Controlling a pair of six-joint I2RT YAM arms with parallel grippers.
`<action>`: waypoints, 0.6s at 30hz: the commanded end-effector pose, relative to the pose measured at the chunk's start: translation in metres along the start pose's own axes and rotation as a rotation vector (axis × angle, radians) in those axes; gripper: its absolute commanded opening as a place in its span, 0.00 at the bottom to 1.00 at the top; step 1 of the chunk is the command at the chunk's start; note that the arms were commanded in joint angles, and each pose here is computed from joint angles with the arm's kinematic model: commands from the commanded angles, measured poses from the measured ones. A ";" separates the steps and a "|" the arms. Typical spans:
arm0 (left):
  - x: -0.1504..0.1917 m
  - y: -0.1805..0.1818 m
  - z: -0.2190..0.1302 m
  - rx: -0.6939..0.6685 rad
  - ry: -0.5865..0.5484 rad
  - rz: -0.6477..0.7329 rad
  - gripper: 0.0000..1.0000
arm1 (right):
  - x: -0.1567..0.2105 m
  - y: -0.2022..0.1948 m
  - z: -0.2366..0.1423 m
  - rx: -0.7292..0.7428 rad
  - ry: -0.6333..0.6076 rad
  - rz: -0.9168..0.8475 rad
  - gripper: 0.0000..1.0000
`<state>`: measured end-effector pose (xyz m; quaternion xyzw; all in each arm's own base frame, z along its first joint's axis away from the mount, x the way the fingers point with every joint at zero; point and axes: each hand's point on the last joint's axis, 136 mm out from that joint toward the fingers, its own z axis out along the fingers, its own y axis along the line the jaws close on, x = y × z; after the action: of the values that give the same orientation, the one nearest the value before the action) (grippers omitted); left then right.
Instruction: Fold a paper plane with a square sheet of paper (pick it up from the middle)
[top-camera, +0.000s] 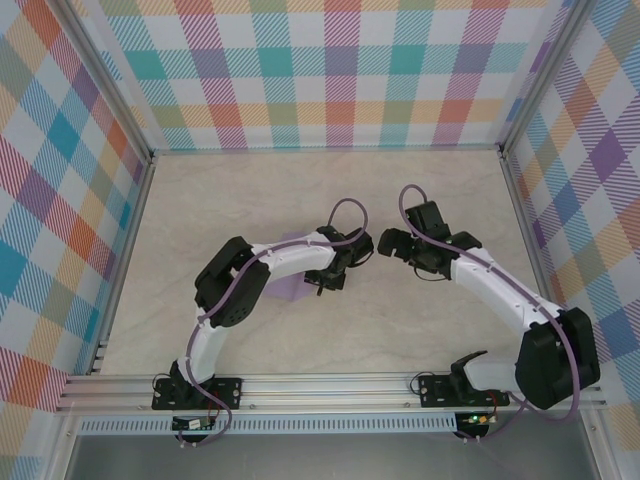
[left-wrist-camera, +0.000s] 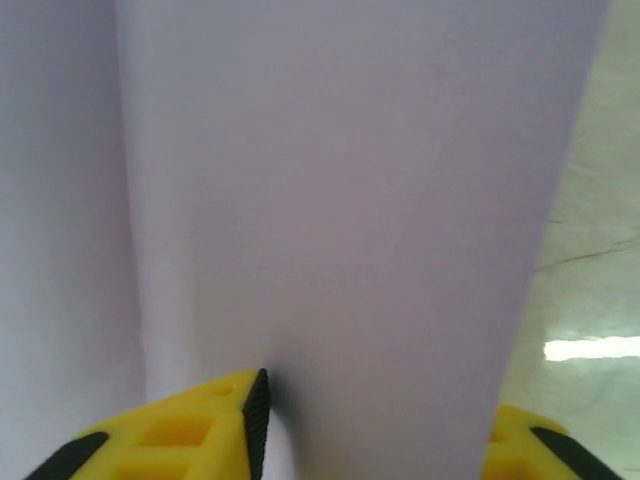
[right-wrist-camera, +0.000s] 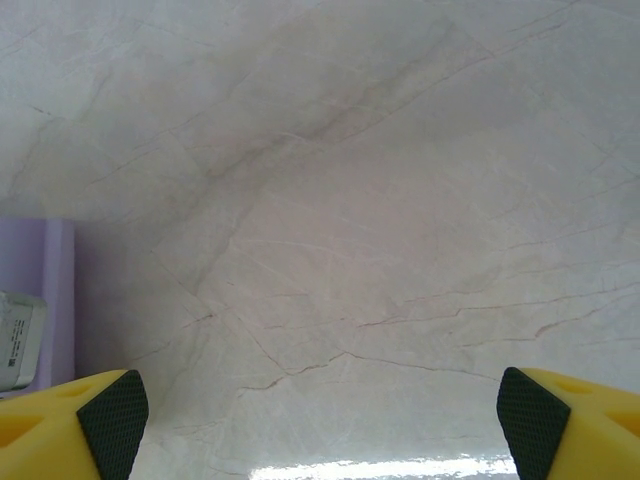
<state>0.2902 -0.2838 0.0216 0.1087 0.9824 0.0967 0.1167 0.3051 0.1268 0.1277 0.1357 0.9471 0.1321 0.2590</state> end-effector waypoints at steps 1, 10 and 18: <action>0.006 -0.024 -0.011 0.165 0.030 -0.020 0.41 | -0.001 -0.010 -0.007 0.022 -0.018 0.045 0.93; 0.015 -0.048 -0.013 0.414 0.105 -0.088 0.56 | 0.002 -0.011 -0.009 0.004 -0.012 0.062 0.93; 0.015 -0.052 -0.016 0.562 0.136 -0.159 0.57 | 0.012 0.030 0.003 -0.198 0.096 0.018 0.77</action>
<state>0.2726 -0.3222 0.0247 0.0616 0.9877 -0.1335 0.0529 0.3004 0.1343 0.1296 0.1414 0.9425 0.1757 0.2467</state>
